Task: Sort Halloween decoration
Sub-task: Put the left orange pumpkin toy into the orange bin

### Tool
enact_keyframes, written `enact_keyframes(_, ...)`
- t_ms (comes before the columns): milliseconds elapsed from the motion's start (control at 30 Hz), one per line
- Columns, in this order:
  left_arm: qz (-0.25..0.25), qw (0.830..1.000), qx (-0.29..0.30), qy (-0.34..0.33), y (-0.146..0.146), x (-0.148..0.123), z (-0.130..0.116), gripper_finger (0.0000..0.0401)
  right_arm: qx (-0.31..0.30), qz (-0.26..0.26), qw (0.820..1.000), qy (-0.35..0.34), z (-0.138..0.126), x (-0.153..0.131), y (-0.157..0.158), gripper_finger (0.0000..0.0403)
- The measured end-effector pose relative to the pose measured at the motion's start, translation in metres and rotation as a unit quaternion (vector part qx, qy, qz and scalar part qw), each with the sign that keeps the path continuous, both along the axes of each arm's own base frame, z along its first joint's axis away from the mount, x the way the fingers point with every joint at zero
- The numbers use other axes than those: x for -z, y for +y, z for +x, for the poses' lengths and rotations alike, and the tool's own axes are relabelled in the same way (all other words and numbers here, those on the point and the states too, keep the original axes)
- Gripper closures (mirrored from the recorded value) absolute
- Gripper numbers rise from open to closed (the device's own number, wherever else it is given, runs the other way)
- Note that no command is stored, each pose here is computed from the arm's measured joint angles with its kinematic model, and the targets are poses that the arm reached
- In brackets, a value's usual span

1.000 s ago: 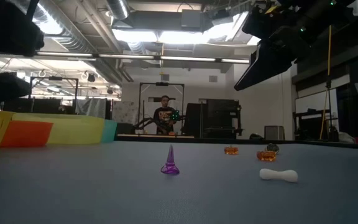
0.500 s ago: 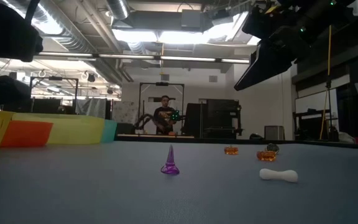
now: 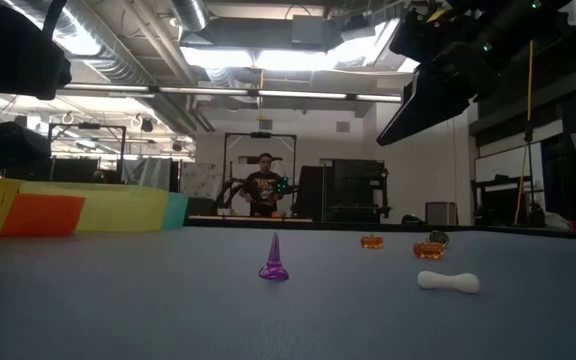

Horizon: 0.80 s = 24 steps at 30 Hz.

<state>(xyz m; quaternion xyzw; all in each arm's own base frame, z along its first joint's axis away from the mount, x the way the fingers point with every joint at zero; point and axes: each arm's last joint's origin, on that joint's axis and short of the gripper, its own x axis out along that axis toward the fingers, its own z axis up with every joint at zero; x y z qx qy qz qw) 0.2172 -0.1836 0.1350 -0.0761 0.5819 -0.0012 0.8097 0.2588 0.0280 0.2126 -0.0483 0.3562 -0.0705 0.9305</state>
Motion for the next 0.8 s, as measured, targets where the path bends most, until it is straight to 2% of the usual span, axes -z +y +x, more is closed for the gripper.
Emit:
enact_keyframes(467,0.0,1.0,0.0,0.001,0.0,0.0001,-0.0001,0.0308,0.0,0.0,1.0,0.0,0.0,0.0,0.0,0.0226)
enact_keyframes(800,0.001,1.0,0.0,0.001,0.0001,0.0002,-0.0002,0.0313,0.0,0.0,1.0,0.0,0.0,0.0,0.0,0.0226)
